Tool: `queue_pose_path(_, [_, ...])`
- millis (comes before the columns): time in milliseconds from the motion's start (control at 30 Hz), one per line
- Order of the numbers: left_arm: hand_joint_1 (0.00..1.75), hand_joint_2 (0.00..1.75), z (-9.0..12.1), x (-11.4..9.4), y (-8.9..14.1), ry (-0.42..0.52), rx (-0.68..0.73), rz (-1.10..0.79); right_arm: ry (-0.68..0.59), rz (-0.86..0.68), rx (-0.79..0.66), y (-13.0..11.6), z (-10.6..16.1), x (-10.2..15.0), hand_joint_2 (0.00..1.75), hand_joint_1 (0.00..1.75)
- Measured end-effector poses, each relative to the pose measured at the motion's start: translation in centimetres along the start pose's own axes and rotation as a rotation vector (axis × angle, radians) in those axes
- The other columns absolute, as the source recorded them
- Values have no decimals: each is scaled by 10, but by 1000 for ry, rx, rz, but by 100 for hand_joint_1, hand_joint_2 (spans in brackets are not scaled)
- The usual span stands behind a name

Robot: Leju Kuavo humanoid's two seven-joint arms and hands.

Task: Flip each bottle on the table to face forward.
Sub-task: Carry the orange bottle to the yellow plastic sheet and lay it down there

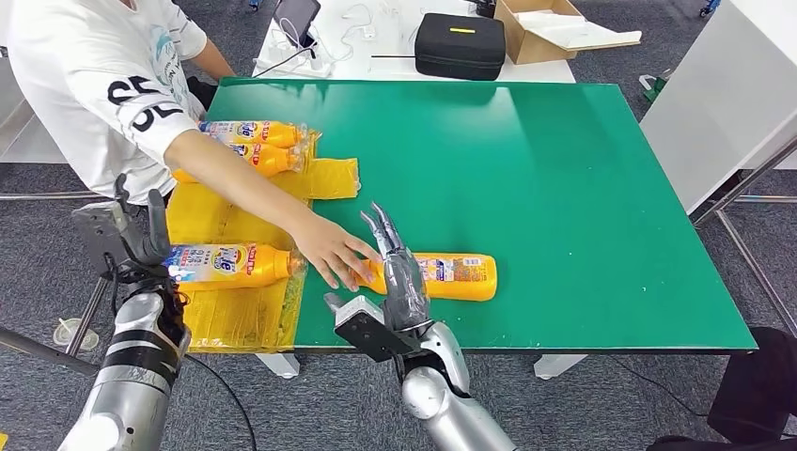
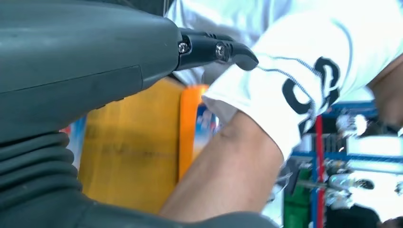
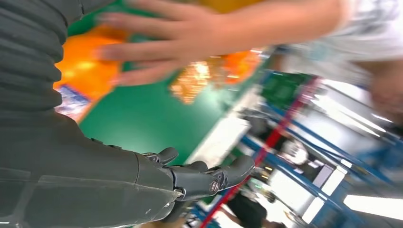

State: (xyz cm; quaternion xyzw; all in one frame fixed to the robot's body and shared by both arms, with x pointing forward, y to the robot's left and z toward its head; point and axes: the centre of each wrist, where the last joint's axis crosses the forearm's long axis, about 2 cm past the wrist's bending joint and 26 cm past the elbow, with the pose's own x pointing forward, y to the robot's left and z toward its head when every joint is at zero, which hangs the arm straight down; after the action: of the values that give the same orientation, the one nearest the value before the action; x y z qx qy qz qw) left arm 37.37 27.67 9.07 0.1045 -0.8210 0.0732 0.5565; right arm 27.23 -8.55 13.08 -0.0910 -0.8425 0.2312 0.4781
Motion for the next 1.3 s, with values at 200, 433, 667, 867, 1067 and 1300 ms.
queue_pose_path(200, [0, 175, 19, 1, 13, -22, 69, -21, 156, 158, 95, -24, 9, -35, 175, 0])
queue_pose_path(433, [0, 175, 56, -12, 16, 29, 48, -72, 325, 312, 175, -62, 20, -76, 175, 0])
queue_pose_path(667, [0, 175, 71, -16, 13, 59, 40, -69, 378, 359, 195, -80, 21, -92, 175, 0])
queue_pose_path(867, [0, 175, 73, -16, 8, 63, 21, -65, 415, 358, 258, -85, 16, -100, 175, 0])
queue_pose_path(1067, [0, 175, 73, -17, 3, 71, -4, -49, 448, 371, 309, -90, 4, -109, 175, 0])
queue_pose_path(1300, [0, 175, 70, -19, -3, 91, -18, -26, 502, 384, 389, -104, -23, -121, 175, 0])
